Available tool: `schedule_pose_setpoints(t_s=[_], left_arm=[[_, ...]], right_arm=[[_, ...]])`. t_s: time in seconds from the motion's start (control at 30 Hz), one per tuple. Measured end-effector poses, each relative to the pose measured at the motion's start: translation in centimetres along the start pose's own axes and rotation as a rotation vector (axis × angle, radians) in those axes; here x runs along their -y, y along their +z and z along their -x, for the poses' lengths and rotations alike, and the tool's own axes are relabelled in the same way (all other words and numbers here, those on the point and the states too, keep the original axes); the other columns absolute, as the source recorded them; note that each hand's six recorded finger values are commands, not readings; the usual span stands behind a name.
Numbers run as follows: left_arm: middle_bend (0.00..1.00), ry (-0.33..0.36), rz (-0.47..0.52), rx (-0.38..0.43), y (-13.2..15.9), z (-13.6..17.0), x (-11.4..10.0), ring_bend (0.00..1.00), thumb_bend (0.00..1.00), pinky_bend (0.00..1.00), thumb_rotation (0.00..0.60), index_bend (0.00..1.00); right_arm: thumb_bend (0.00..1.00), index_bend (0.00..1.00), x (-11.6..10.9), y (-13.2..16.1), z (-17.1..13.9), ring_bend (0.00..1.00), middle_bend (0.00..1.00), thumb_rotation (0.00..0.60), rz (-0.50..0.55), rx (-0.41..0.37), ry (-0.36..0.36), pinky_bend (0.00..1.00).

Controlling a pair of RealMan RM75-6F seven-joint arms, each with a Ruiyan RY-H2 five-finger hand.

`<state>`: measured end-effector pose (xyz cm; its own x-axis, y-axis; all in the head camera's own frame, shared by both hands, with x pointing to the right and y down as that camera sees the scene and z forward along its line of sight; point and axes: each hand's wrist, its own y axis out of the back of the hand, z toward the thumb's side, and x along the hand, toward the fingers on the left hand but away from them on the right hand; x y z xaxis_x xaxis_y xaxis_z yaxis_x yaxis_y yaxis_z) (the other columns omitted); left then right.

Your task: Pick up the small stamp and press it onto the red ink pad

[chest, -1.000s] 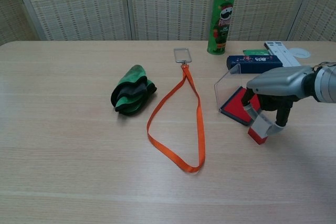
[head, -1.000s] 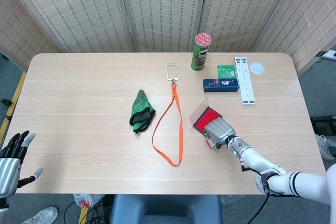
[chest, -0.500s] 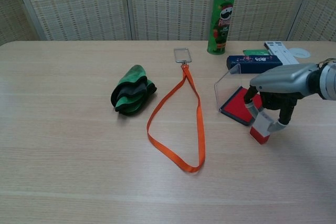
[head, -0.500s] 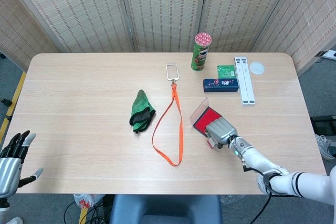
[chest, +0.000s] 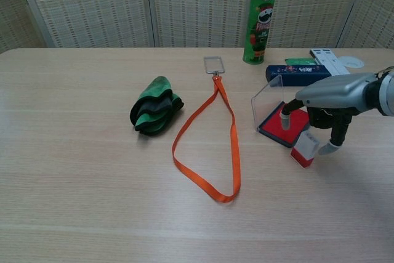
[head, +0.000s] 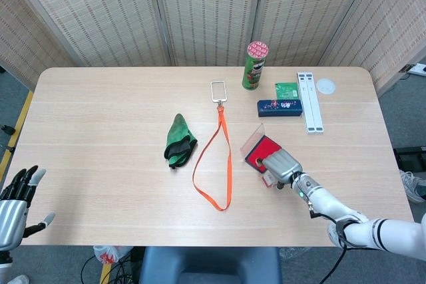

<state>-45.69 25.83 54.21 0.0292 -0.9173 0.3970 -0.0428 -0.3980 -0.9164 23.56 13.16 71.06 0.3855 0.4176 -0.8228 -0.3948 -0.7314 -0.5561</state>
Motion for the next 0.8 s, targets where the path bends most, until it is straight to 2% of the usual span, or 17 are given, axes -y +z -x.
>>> schedule_pose_setpoints(t_s=[0.13,0.3,0.47,0.57,0.8], left_arm=[[0.09,-0.002,-0.001,-0.001,0.0,0.0,0.0,0.07,0.20,0.27,0.600,0.08],[0.09,0.005,0.006,-0.007,-0.2,0.0,-0.1,0.07,0.20,0.27,0.600,0.08],[0.09,0.012,0.014,-0.016,-0.4,-0.1,-0.4,0.07,0.20,0.27,0.600,0.08],[0.09,0.017,0.016,-0.019,-0.5,0.0,-0.5,0.07,0.20,0.27,0.600,0.08],[0.09,0.017,0.013,-0.026,-0.7,-0.2,-0.5,0.07,0.20,0.27,0.600,0.08]], right_arm=[[0.12,0.01,-0.3,-0.2,-0.8,0.65,0.81,0.600,-0.009,0.010,-0.005,0.70],[0.11,0.00,-1.4,-1.0,-2.8,0.54,0.67,0.600,0.000,0.042,-0.043,0.61],[0.11,0.00,-2.2,-2.7,-5.2,0.41,0.41,0.600,0.026,0.111,-0.114,0.47],[0.11,0.00,-2.4,-4.0,-6.7,0.34,0.32,0.600,0.037,0.169,-0.190,0.41],[0.11,0.00,-1.2,-8.1,-12.1,0.20,0.18,0.600,0.060,0.367,-0.437,0.28]])
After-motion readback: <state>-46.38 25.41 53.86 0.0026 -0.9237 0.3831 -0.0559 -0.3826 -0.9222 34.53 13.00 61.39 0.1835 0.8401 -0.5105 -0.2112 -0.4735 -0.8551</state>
